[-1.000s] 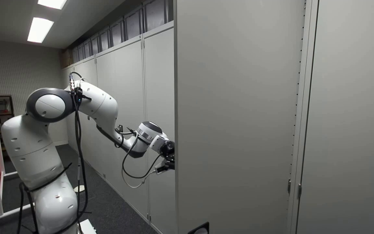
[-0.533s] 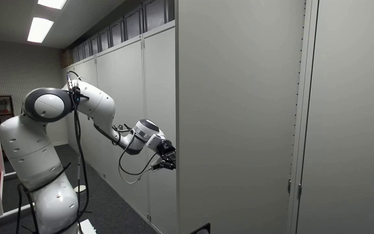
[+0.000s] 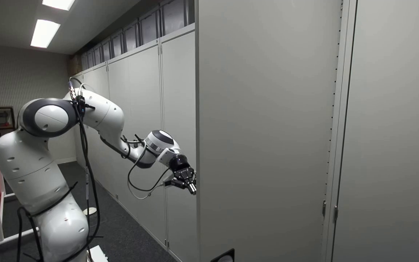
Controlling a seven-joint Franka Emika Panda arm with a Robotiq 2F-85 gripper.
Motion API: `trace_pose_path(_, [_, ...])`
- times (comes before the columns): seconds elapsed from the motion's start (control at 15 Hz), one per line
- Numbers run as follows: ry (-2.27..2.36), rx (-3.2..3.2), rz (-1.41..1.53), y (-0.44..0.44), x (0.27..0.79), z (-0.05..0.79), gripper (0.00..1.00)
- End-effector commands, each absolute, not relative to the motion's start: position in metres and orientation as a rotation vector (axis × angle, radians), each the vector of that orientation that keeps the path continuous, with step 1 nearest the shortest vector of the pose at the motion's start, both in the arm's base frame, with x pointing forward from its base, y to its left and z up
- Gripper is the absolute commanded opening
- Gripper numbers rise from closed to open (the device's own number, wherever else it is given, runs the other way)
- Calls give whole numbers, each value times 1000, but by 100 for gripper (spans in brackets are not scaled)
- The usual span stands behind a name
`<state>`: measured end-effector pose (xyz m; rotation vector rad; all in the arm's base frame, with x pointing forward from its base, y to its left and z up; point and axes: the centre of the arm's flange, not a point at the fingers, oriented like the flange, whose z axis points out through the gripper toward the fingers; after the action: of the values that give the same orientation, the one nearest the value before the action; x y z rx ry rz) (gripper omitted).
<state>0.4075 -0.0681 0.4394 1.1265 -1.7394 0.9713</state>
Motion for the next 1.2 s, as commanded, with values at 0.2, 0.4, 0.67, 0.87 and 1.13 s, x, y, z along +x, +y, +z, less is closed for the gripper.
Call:
trace_pose_path(0.2, [-1824,1119,861,-48,393,460,0])
trace_pose_path(0.4, [-1882,1118,824,-42,389,462,0])
trace_pose_path(0.67, [-1954,1126,795,-39,385,468,0])
trace_pose_path(0.87, [-2004,1122,778,-37,382,474,0])
trace_pose_path(1.13, [-2085,1091,729,-33,381,480,0])
